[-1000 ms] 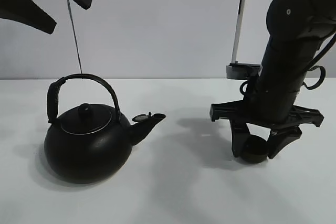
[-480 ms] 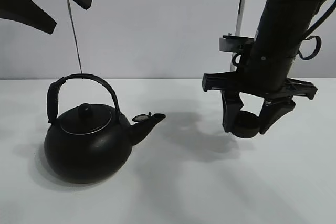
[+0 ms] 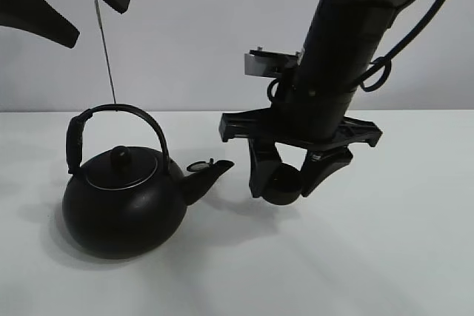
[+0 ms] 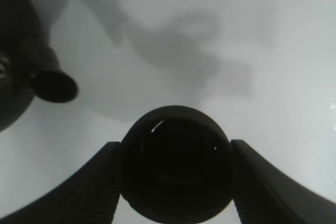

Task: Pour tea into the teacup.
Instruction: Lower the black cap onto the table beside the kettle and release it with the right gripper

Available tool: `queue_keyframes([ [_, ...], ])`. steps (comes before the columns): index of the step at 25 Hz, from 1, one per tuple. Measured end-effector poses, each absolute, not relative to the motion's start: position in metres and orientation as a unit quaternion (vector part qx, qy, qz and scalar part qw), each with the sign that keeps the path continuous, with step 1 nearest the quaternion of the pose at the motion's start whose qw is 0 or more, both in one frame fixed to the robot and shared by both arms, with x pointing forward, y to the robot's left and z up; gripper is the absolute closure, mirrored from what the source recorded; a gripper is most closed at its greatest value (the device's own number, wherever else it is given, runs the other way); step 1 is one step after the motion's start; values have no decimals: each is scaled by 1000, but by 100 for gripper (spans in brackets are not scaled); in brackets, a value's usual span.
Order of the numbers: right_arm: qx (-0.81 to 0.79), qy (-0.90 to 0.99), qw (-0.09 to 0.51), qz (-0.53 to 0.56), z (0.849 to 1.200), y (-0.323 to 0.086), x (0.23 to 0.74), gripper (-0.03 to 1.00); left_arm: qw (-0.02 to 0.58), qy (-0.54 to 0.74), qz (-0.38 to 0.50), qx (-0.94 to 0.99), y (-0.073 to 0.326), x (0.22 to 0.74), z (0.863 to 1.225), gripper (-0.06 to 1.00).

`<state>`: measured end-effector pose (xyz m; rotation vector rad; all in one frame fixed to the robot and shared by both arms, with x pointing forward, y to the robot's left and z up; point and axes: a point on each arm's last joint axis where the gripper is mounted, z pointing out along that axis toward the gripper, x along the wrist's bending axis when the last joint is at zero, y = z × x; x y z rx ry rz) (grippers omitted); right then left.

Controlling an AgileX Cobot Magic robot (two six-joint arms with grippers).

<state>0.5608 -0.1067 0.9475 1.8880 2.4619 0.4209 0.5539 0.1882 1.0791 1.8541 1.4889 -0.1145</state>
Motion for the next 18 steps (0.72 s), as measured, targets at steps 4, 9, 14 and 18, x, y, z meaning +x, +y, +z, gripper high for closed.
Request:
queue_keyframes([
  [4, 589, 791, 16, 164, 949, -92, 559, 57, 371, 581, -45, 723, 188, 554, 1079, 41],
  [9, 591, 792, 10, 151, 937, -91, 560, 57, 371, 581, -45, 723, 188, 554, 1079, 41],
  [14, 590, 798, 0, 127, 922, -91, 559, 57, 372, 581, -44, 723, 188, 554, 1079, 41],
  [18, 590, 798, -1, 123, 912, -89, 561, 57, 372, 581, -44, 723, 188, 554, 1079, 41],
])
